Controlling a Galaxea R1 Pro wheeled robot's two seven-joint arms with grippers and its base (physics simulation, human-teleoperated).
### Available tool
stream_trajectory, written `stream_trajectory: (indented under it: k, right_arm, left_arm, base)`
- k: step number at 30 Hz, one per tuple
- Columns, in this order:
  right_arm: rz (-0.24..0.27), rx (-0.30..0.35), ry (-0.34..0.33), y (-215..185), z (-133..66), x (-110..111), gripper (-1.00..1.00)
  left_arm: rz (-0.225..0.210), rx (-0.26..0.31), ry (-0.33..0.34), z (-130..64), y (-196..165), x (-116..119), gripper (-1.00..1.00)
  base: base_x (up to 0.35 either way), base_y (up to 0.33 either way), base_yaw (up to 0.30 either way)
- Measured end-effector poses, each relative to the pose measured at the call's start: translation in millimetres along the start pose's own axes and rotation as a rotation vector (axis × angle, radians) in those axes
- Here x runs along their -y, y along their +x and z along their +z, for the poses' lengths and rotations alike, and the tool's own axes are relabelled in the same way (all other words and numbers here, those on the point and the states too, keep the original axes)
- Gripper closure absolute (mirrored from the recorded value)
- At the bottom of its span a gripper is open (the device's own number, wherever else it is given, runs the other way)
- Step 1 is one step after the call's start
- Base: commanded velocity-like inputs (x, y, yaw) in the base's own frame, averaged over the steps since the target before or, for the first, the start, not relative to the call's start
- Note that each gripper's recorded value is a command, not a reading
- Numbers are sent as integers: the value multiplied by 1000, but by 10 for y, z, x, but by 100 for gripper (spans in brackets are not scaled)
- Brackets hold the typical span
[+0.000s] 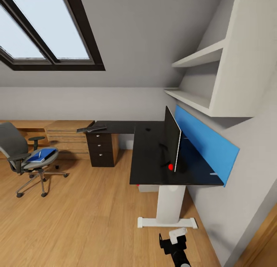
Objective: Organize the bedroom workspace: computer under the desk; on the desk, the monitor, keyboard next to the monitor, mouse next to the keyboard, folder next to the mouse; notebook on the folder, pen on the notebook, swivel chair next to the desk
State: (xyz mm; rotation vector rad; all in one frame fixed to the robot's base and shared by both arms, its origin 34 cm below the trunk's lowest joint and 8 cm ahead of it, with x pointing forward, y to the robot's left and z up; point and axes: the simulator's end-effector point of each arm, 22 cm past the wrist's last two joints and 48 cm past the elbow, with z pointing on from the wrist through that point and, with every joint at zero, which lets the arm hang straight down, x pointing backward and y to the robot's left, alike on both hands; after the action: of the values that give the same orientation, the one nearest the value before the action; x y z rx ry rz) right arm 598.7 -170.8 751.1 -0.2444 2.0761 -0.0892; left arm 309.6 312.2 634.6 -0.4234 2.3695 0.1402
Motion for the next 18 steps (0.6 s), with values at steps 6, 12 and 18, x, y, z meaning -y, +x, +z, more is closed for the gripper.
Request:
stream_trajectory:
  k: [6,12,18]
  right_arm:
    - [14,7,10,-44,12,1,-100]
    - [61,57,79,-275,86,238,-100]
    - [134,157,160,-865,221,672,-100]
  left_arm:
    - [-1,-2,0,-2,6,8,-100]
    - [-5,-5,6,-11,25,61,-100]
    - [-9,-5,9,-16,32,91,-100]
  base:
    - [0,0,0]
    - [0,0,0]
    - [0,0,0]
